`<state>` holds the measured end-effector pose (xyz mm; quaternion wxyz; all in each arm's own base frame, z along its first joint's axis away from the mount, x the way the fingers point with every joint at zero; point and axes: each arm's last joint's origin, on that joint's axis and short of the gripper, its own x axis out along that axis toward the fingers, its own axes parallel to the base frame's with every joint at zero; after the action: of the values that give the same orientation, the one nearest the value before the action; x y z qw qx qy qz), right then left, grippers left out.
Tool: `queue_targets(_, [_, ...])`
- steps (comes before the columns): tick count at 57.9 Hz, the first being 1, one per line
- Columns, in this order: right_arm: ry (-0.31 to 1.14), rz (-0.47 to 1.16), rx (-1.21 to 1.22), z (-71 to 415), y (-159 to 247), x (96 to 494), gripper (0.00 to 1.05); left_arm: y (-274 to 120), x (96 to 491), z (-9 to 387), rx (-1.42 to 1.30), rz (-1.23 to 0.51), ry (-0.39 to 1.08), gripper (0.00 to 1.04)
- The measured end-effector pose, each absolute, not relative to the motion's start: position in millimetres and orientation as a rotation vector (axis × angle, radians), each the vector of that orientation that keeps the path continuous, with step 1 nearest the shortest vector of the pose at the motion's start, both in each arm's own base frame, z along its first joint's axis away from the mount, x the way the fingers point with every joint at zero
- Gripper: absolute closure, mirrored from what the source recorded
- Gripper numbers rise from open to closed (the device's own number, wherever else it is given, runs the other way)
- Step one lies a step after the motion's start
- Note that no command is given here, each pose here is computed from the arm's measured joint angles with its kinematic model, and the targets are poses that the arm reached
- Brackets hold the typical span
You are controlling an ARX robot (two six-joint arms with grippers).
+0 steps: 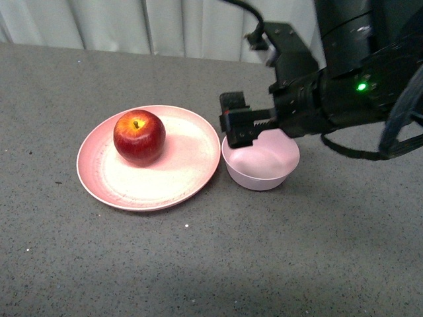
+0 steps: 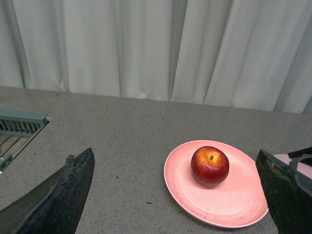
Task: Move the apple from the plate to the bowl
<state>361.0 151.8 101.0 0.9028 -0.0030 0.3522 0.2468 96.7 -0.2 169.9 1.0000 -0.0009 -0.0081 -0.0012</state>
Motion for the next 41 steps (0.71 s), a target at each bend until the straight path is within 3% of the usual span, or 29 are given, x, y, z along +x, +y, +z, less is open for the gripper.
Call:
queue_targets(2, [0.685,0.479,-0.009,109,145,358,0.08,0,97,170,-0.002,-0.002,-0.016,0.07])
queue_targets(26, [0.381,0.178,-0.081,148,73,287,0.09,0,97,170,-0.002,-0.002,-0.016,0.07])
queue_targets(34, [0.101,0.018,-0.035,154,53,254,0.3,0,97,170,-0.002,-0.003,-0.016,0.07])
queue_targets(41, [0.005,0.001,-0.012,163,39,232,0.51,0,97,170,-0.001,-0.002,-0.016,0.07])
